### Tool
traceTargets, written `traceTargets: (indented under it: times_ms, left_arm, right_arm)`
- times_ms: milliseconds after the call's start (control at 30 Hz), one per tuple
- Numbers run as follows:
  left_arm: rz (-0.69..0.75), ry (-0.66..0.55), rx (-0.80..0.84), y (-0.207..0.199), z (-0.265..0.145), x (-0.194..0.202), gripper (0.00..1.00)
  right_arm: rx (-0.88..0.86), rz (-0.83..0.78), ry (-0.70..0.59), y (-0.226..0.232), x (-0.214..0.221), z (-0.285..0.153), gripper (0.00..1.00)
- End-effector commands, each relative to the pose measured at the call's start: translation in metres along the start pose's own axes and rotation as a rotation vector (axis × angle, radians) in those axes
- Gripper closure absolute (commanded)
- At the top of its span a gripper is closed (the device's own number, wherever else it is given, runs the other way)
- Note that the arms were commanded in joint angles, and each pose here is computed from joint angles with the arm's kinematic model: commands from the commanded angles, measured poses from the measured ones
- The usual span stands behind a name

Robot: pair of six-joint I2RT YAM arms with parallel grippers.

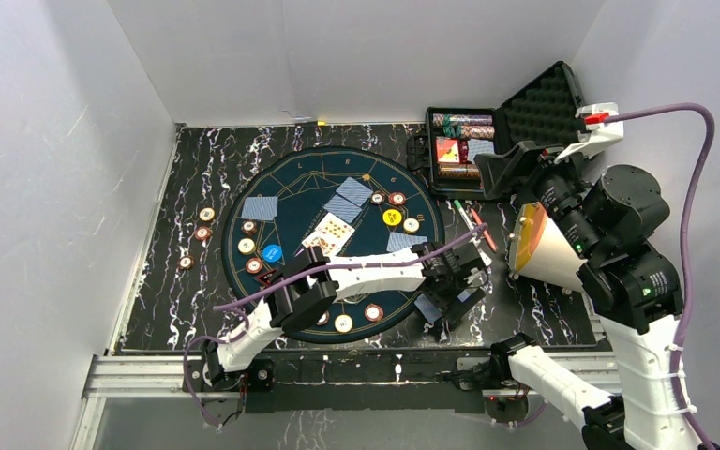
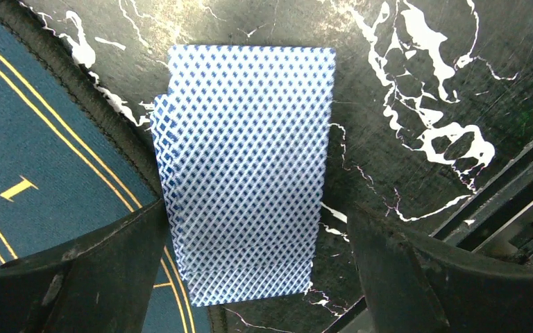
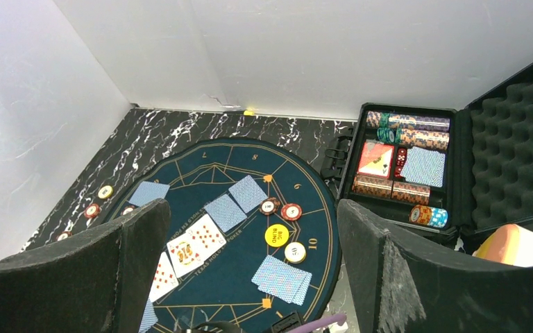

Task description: Distribute texas hold em gaming equipment

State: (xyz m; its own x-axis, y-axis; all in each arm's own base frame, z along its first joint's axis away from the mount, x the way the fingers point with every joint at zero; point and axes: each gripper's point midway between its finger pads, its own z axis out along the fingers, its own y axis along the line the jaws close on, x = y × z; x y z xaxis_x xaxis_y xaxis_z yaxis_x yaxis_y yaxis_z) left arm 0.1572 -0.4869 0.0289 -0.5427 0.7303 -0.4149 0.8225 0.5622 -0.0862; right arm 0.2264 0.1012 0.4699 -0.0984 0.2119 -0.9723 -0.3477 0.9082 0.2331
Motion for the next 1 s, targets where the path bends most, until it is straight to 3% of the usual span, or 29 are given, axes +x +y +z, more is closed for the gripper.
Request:
traceTargets:
  times_ms: [0,233,400,533,700,833,967]
  left_arm:
    - [0.032,-0.068,0.072,-0.024,-0.004,-0.016,0.02]
    - [0.031,-0.207,0.021,-0.011,-0.065,-0.041,0.02]
    - [-0.024,-0.339,-0.069,0.038,-0.136,-0.048,0.02]
    - [-0.11,-0.488,-0.168,0.099,-0.218,-0.044,0.02]
    - [-0.281,-0.697,-0.351,0.198,-0.34,-0.011,0.02]
    - [-0.305,-0.833,-0.522,0.232,-0.424,0.012,0.02]
    - [-0.351,-0.948,-0.648,0.244,-0.482,0.024,0.02]
  right_arm:
    - [-0.02,-0.006,-0.049,0.004,-0.011,-0.002,0.02]
    - [0.009,-0.005,-0.061,0.0,-0.018,-0.003,0.02]
    - [0.069,-0.019,-0.126,-0.009,-0.042,-0.014,0.02]
    - [0.131,-0.086,-0.104,-0.023,-0.032,-0.013,0.02]
    - [0.124,-0.123,-0.103,-0.025,-0.023,-0.015,0.02]
    - [0.141,-0.143,-0.118,-0.029,-0.025,-0.017,0.02]
    - [0.137,-0.142,-0.127,-0.029,-0.026,-0.018,0.02]
